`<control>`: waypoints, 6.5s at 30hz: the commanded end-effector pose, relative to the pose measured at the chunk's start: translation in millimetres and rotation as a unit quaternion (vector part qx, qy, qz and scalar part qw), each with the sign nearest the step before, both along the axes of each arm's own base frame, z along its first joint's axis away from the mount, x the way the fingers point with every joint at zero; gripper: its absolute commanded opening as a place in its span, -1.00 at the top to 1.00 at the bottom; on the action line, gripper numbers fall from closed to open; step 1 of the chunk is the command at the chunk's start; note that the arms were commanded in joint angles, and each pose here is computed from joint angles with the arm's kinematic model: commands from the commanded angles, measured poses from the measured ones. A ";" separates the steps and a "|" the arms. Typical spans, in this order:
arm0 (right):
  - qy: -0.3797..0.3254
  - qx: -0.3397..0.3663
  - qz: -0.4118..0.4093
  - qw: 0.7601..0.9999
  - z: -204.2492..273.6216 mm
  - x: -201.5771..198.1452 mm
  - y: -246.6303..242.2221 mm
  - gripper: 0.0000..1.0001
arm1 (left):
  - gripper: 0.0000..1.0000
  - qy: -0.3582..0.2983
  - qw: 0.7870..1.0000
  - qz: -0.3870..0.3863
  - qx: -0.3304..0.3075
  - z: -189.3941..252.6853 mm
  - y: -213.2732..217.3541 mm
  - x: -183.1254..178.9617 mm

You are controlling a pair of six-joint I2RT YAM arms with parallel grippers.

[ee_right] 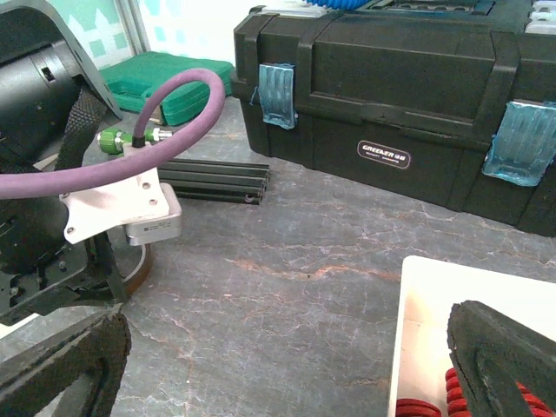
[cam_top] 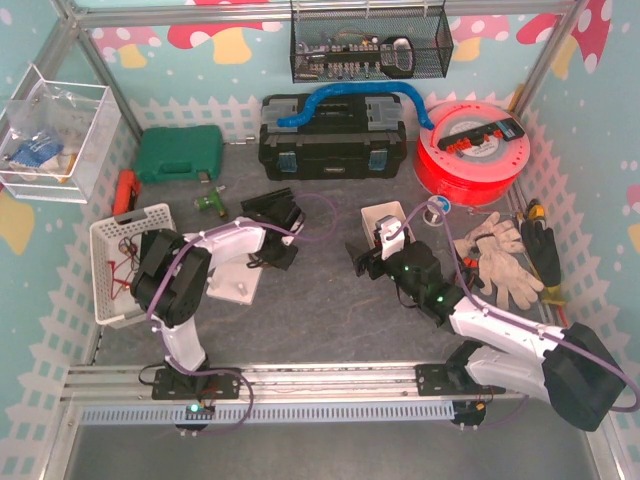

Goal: Install the large spring

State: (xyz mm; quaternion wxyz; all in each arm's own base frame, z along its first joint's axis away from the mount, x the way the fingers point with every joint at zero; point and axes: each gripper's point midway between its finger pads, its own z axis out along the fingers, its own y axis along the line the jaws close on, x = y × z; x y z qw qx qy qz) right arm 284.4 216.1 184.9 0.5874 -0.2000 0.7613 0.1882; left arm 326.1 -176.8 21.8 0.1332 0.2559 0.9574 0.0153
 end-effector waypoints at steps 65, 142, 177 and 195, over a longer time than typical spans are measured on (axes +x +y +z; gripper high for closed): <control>0.038 -0.022 -0.080 0.996 -16.9 16.1 -17.4 -0.97 | -0.29 -0.235 0.945 0.167 -0.152 120.3 73.0 186.5; 0.398 -0.221 -0.164 0.875 -165.6 111.4 -73.6 0.59 | -0.99 -0.414 0.823 0.049 -0.386 203.5 -22.5 -15.5; -0.194 -0.087 0.190 0.958 61.9 -25.1 47.8 1.00 | -0.32 -0.212 0.836 0.025 -0.506 206.1 -71.3 -53.9; -0.228 -0.095 0.223 0.943 37.7 -43.3 67.6 1.00 | -0.05 -0.106 0.839 -0.078 -0.527 222.9 -133.5 -84.0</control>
